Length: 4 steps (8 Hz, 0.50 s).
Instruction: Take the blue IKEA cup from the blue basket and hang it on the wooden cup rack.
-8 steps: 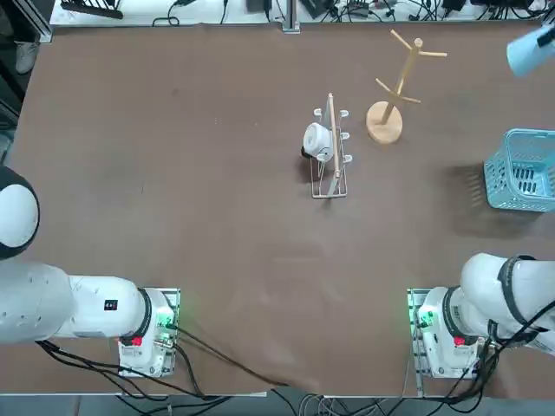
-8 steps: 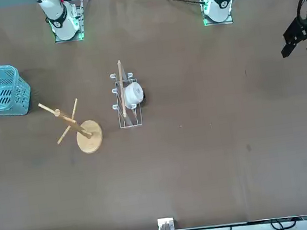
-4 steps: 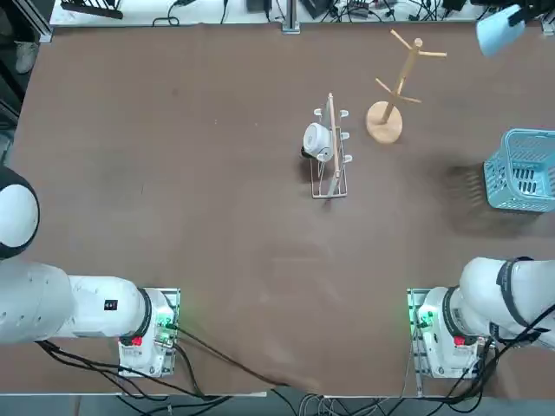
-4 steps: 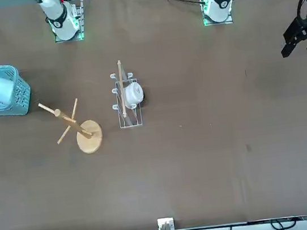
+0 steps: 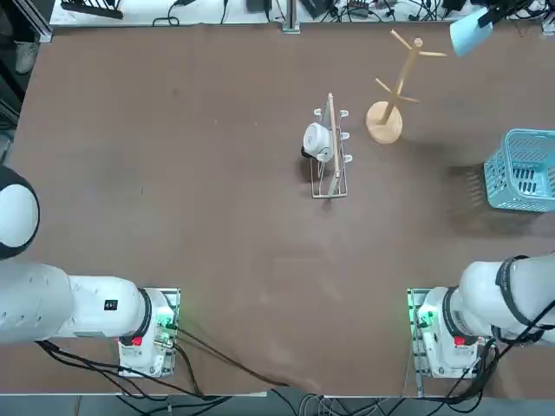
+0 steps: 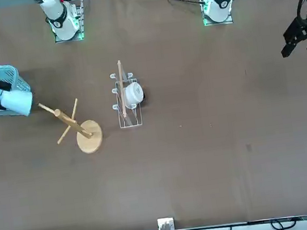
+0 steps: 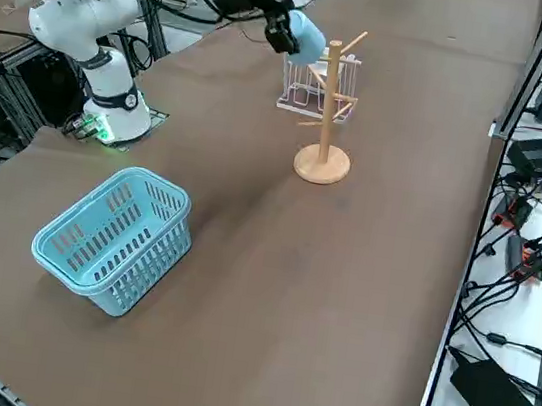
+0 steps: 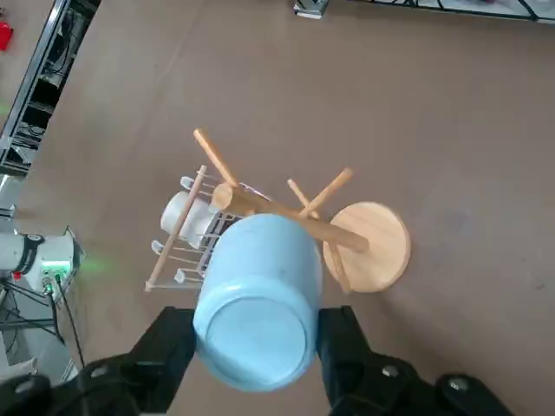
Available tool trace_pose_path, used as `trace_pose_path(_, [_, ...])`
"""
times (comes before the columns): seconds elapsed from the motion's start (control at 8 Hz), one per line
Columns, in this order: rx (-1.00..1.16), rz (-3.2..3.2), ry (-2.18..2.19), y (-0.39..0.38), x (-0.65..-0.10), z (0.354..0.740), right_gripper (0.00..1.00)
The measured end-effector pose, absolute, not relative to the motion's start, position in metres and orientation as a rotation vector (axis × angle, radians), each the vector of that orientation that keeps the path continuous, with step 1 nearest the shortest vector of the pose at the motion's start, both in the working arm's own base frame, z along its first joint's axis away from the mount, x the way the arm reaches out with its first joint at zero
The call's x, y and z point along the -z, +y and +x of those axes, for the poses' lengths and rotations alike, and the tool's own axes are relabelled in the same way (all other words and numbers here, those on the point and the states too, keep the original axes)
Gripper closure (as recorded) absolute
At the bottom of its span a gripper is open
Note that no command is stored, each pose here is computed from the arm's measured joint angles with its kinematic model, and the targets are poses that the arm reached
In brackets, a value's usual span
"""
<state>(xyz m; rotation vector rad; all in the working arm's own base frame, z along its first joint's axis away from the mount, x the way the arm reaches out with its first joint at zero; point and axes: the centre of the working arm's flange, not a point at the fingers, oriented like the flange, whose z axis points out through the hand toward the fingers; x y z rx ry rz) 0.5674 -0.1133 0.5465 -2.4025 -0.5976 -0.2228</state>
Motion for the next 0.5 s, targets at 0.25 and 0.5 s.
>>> trace_pose_path(0.25, [0.225, -2.405, -0.610, -0.102, -0.536, 0.579, 0.19])
trace_pose_path(0.5, [0.232, -2.374, -0.609, -0.090, -0.529, 0.586, 0.19])
